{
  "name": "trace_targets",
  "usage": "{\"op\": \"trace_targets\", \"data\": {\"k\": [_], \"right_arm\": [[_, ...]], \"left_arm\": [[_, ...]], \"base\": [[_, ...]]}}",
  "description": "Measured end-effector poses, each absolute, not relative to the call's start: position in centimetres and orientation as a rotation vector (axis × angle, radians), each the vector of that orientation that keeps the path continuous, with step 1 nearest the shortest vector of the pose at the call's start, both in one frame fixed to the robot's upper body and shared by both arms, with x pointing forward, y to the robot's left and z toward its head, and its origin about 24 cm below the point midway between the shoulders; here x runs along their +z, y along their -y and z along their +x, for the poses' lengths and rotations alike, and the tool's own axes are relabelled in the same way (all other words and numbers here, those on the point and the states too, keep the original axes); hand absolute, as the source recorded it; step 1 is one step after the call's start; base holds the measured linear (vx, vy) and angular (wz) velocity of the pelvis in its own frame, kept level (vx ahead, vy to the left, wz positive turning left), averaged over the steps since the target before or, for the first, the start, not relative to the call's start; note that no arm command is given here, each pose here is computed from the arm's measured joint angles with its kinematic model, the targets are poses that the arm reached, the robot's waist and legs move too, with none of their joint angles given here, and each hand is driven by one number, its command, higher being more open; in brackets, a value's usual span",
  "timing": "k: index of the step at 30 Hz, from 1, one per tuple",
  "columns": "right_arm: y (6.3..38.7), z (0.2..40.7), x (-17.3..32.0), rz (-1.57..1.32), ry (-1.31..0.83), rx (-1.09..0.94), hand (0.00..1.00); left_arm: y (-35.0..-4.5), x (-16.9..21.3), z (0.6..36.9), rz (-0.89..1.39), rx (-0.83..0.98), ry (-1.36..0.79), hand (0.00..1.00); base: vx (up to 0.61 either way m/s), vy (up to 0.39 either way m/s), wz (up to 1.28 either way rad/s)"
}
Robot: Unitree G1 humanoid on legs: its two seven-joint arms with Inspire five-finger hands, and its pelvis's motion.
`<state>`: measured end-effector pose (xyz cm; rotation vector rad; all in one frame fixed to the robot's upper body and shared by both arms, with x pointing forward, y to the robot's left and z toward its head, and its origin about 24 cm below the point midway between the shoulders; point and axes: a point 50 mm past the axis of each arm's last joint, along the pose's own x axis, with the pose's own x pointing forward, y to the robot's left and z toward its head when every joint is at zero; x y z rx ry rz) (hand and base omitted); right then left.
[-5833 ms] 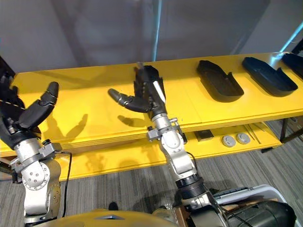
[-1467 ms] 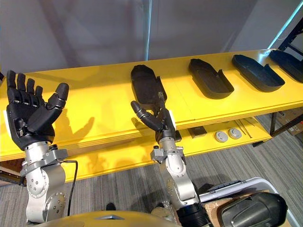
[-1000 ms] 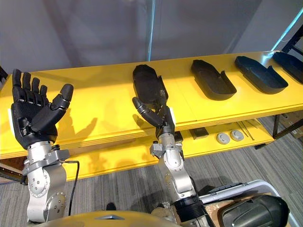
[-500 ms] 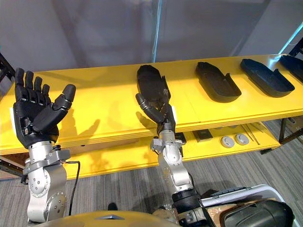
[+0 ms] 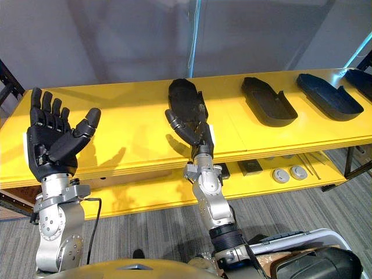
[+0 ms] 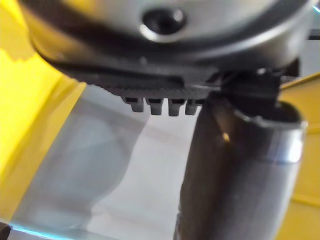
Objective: Walk over and take three plastic housings, then place them on the shelf
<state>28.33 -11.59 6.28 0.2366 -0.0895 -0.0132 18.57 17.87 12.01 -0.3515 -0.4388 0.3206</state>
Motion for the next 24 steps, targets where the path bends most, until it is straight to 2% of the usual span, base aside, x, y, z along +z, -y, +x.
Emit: {"op": "trace_targets", "data": {"k": [5,10,13,18,24], "right_arm": [[11.6,28.2,7.1,0.242,0.125,0.015,1.0],[12.9,23.6,10.8,0.286,0.318,0.113,1.0],[15.1,21.4,12.1,0.324,0.394,0.14,1.0],[19.5,18.3,11.4,0.263,0.379,-0.035,1.0],[23.4,14.4,8.8,0.19,0.242,-0.39,1.0]], "left_arm": [[-17.8,12.1,18.6,-0.345,0.297,0.446,1.0],[-17.8,12.4,18.7,-0.332,0.27,0.466,1.0],[-17.7,13.1,19.2,-0.319,0.24,0.501,1.0],[-17.0,14.3,19.6,-0.323,0.175,0.584,1.0],[-15.1,13.8,20.3,-0.371,0.128,0.542,1.0]], "base": [[0.0,0.0,-0.04],[0.03,0.005,-0.46],[0.01,0.01,-0.6],[0.0,0.023,-0.76],[0.03,0.027,-0.8]]}}
